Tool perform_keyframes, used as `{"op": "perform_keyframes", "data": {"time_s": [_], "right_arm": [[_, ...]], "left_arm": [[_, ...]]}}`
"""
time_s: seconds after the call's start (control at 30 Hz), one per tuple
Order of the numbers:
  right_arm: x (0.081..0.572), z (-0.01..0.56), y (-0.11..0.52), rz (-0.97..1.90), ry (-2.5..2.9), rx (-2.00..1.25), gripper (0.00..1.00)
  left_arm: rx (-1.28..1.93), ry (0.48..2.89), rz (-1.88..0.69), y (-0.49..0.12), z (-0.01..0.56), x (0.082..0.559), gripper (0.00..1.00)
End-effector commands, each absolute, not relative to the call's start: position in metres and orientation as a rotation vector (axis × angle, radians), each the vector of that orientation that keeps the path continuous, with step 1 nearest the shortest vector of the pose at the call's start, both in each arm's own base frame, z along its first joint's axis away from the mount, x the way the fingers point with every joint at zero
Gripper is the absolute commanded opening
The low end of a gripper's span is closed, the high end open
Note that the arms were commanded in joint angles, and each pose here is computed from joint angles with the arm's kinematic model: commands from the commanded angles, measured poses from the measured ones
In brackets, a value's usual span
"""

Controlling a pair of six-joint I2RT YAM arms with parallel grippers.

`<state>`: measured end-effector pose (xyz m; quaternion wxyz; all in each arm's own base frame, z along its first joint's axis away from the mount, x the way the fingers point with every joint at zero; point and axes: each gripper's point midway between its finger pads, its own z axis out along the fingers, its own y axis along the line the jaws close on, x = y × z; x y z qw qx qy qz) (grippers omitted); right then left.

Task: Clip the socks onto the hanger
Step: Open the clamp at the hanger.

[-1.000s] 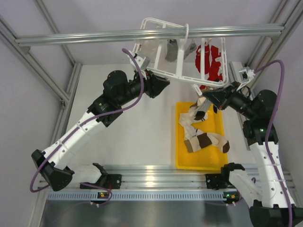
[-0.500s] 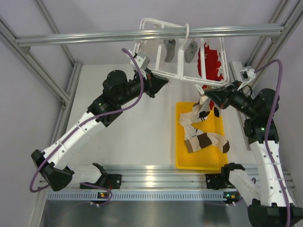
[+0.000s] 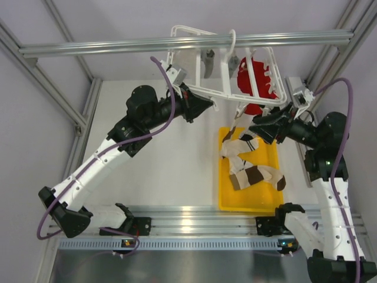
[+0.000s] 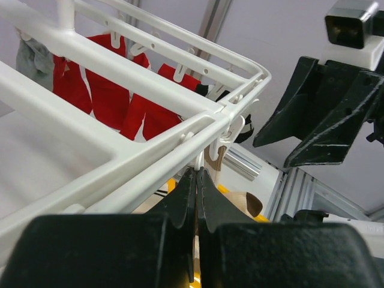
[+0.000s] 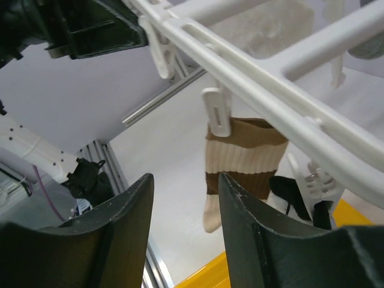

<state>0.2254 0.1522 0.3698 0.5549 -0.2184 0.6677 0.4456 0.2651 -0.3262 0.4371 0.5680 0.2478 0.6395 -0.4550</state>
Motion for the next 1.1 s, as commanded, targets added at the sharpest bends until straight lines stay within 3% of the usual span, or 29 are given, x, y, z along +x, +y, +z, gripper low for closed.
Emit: {"op": "perform_keyframes", "data": {"time_s": [0.0,0.2,0.4,0.53,0.73,1.07], "right_arm": [[0.188,0.413,0.162,1.102,1.384,-0.664,0.47],[0.192,0.428,0.161,1.035,1.312,-0.615,0.36],[0.207,0.424,0.176,0.916,1.304,-0.611,0.33],[0.217,0.428,0.193,0.823,1.284,-0.618,0.37],[0.235,0.432,0.208,0.730,1.245,-0.601,0.53],[0.249,0.441,0.225,0.629,1.211,-0.608,0.55]], "left_arm": [[0.577,1.456,-1.130,-0.329,0.460,0.258,0.00],[0.572,1.476,-1.159,-0.337,0.459,0.255,0.00],[0.564,1.489,-1.169,-0.345,0.460,0.256,0.00],[0.566,1.496,-1.177,-0.349,0.461,0.255,0.00],[0.567,1.509,-1.184,-0.351,0.459,0.253,0.00],[0.561,1.524,-1.200,-0.352,0.458,0.250,0.00]]}}
